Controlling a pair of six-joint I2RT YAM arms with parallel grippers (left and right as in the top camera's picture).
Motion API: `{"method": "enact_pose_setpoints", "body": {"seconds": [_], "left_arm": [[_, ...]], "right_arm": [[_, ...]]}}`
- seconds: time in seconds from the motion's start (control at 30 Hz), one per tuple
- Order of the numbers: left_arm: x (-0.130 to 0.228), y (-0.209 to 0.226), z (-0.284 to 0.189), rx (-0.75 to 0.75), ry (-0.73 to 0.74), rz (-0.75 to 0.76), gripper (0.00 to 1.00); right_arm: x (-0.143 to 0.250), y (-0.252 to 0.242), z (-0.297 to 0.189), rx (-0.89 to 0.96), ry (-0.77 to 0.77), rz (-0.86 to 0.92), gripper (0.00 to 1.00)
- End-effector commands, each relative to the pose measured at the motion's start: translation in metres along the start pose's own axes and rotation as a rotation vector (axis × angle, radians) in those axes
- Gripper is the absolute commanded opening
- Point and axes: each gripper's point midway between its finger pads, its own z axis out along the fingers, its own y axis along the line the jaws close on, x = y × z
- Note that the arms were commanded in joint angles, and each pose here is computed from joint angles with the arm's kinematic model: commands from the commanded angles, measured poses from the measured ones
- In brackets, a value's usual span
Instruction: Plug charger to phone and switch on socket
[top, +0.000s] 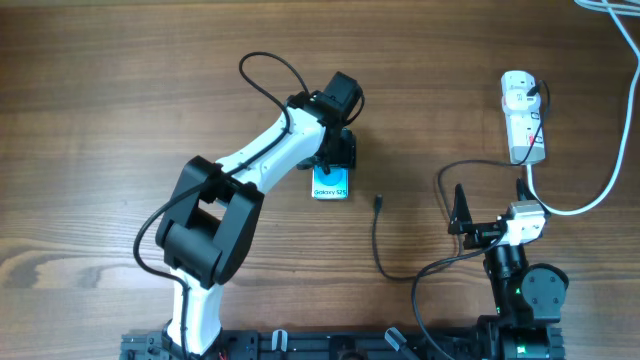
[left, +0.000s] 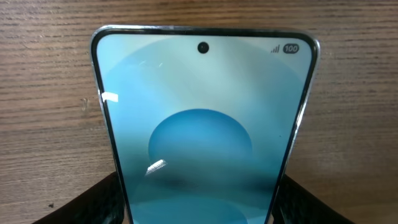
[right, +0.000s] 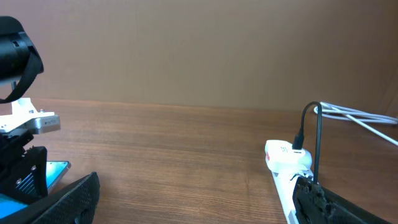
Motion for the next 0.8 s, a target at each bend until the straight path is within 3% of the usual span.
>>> {"method": "enact_pose_setpoints", "body": {"seconds": [0.0,0.2,0.37,0.6,0.7,0.77], "left_arm": [[-0.009,-0.028,-0.035,0.218,0.038,-0.056,0.67],[-0.023,-0.059,-0.126,0.738,0.225,-0.296,0.68],[-0.021,-0.059,-0.179,1.045,0.446,-0.399,0.67],[-0.015,-0.065,-0.213,1.212,0.583,-0.395,0.66],[-0.015,-0.064,-0.213,1.213,0.583,-0.396,0.66],[-0.014,-0.065,-0.216,1.226,0.593,-0.392,0.66]], "right_arm": [[-0.002,-0.003,0.0,0.018,-0.008,-0.01,1.0],[-0.002,-0.003,0.0,0.018,-0.008,-0.01,1.0],[-0.002,-0.003,0.0,0.018,-0.008,-0.01,1.0],[-0.007,-0.003,-0.001,0.015,-0.03,-0.007,1.0],[-0.006,0.011,-0.001,-0.067,-0.022,0.127,1.0],[-0.006,0.028,-0.003,-0.168,0.001,0.34,1.0]]}}
